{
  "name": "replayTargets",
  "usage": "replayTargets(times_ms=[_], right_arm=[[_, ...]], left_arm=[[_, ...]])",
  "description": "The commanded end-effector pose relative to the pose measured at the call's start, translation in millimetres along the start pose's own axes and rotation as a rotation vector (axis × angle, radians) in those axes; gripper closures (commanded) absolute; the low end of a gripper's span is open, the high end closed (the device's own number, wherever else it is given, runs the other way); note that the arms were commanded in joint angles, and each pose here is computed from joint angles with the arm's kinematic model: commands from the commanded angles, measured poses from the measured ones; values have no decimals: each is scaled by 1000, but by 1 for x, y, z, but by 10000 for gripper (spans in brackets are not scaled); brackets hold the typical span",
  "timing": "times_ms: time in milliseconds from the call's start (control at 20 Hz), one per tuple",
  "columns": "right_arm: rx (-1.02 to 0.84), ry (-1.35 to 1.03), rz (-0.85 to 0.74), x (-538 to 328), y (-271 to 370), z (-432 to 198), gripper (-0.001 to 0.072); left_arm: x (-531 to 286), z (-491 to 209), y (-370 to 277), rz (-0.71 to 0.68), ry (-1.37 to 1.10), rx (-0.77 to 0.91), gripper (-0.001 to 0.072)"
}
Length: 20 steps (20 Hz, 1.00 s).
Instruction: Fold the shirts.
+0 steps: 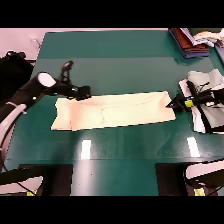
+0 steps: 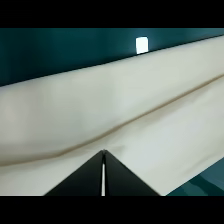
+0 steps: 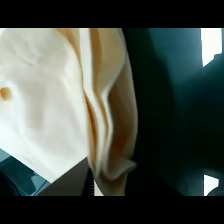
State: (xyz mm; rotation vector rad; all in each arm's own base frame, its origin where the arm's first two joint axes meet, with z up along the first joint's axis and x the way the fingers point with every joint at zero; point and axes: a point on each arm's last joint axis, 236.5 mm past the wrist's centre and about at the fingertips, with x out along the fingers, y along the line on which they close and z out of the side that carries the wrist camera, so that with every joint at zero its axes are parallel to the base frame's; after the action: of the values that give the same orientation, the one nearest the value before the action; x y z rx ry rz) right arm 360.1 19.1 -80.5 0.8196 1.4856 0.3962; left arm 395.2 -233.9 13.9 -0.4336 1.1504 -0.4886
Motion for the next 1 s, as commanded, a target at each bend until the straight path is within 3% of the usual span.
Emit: replayTargets(times_ms=[0, 50, 500, 950], right_arm=[[-116, 6, 39, 12, 35, 6, 657], [-156, -17, 35, 4, 48, 11, 698], [-591, -258, 26, -101, 238, -7, 698], [-829, -265, 117, -91, 359, -65, 698]], left_arm=[[43, -7, -30, -30, 40, 30, 682], [55, -8, -38, -40, 55, 38, 682], [133, -36, -66, -70, 195, 75, 682], [126, -31, -64, -70, 210, 76, 682]])
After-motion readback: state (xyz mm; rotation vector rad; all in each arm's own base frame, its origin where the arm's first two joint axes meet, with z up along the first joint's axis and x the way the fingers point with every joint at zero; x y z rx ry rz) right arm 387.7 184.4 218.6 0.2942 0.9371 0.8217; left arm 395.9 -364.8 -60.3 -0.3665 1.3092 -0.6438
